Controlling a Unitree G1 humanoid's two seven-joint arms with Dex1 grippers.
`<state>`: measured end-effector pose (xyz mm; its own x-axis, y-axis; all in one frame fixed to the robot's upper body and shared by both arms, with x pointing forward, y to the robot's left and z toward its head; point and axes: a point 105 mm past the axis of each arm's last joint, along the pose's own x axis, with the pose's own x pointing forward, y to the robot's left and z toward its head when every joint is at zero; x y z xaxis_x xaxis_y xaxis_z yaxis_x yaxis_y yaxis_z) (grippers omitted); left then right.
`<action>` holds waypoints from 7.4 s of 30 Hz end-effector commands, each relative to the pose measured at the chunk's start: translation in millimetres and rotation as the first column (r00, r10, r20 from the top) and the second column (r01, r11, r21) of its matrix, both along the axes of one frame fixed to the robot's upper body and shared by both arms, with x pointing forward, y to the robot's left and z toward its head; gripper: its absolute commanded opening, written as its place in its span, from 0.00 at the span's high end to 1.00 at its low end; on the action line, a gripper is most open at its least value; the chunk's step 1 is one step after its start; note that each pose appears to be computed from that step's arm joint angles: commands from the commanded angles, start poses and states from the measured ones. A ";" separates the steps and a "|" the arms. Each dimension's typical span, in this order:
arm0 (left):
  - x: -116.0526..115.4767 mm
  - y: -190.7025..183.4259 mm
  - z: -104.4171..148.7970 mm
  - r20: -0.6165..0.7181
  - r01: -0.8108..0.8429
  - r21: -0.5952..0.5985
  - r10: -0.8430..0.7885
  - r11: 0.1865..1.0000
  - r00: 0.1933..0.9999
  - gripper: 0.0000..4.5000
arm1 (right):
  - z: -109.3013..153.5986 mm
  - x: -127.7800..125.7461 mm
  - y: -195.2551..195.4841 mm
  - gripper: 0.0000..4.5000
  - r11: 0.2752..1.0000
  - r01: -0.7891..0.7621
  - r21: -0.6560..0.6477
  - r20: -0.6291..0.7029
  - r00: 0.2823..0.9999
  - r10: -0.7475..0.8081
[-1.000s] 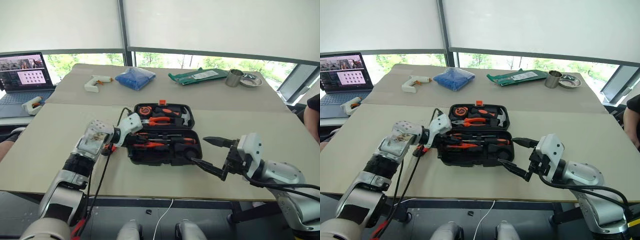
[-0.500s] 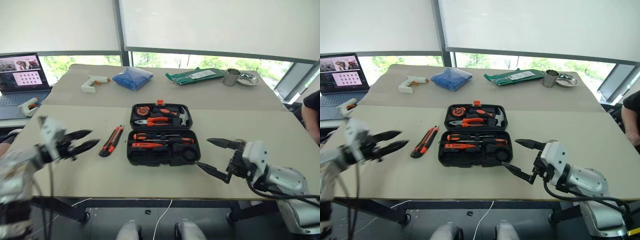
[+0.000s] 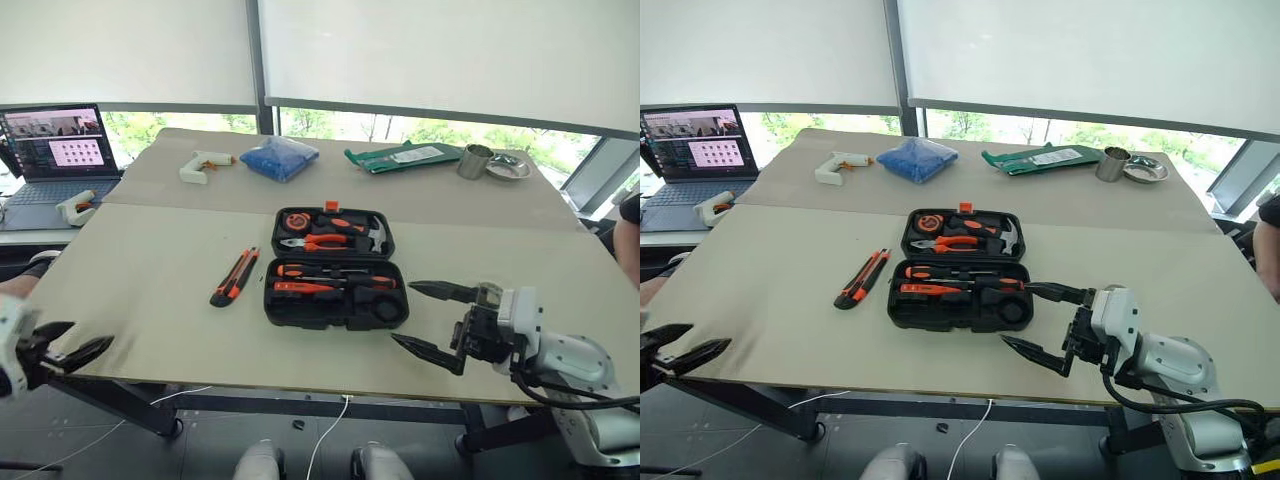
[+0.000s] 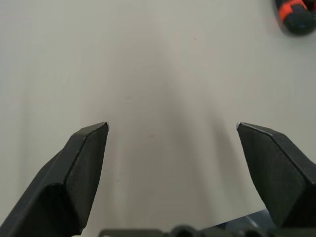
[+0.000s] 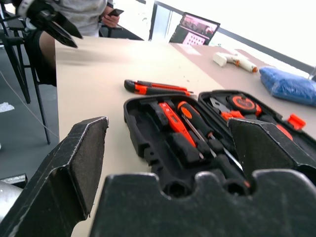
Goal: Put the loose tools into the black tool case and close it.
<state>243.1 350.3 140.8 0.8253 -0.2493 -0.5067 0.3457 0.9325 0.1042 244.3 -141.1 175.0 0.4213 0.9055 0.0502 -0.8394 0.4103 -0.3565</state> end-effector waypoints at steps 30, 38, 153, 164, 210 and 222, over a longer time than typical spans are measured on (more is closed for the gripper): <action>126.7 -106.3 -33.4 -0.045 -0.046 -0.076 0.043 0.996 0.998 0.65 | 34.9 17.2 3.7 0.00 1.000 0.003 -0.012 0.018 1.000 -0.003; 106.1 -148.2 41.9 0.247 0.562 0.079 -0.562 0.823 0.789 0.65 | 32.0 13.5 -8.6 0.00 0.998 0.045 -0.032 0.012 0.999 -0.044; 92.0 -260.5 -41.7 0.184 0.820 -0.027 -0.803 0.572 0.567 0.99 | -17.1 -8.9 -37.7 0.00 0.975 0.164 -0.150 -0.166 0.968 -0.188; 92.7 -267.2 -65.5 0.050 0.848 0.016 -0.847 0.530 0.529 0.99 | -16.2 -7.7 -35.3 0.00 0.974 0.174 -0.143 -0.163 0.967 -0.197; 27.5 -193.9 28.8 0.487 0.886 -0.093 -0.755 0.455 0.439 0.00 | -32.6 40.8 -140.2 0.00 0.749 0.465 -0.473 -0.188 0.777 -0.601; 21.8 -219.5 27.7 0.525 0.907 -0.091 -0.755 0.411 0.394 0.00 | -52.9 87.6 -161.6 0.00 0.649 0.361 -0.670 -0.207 0.748 -0.631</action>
<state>267.9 131.5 161.5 0.1774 -0.9840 0.0159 0.9726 0.1778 0.1497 328.3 -301.2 115.0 0.6627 0.3399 -0.6673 -0.6705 0.6661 -0.3266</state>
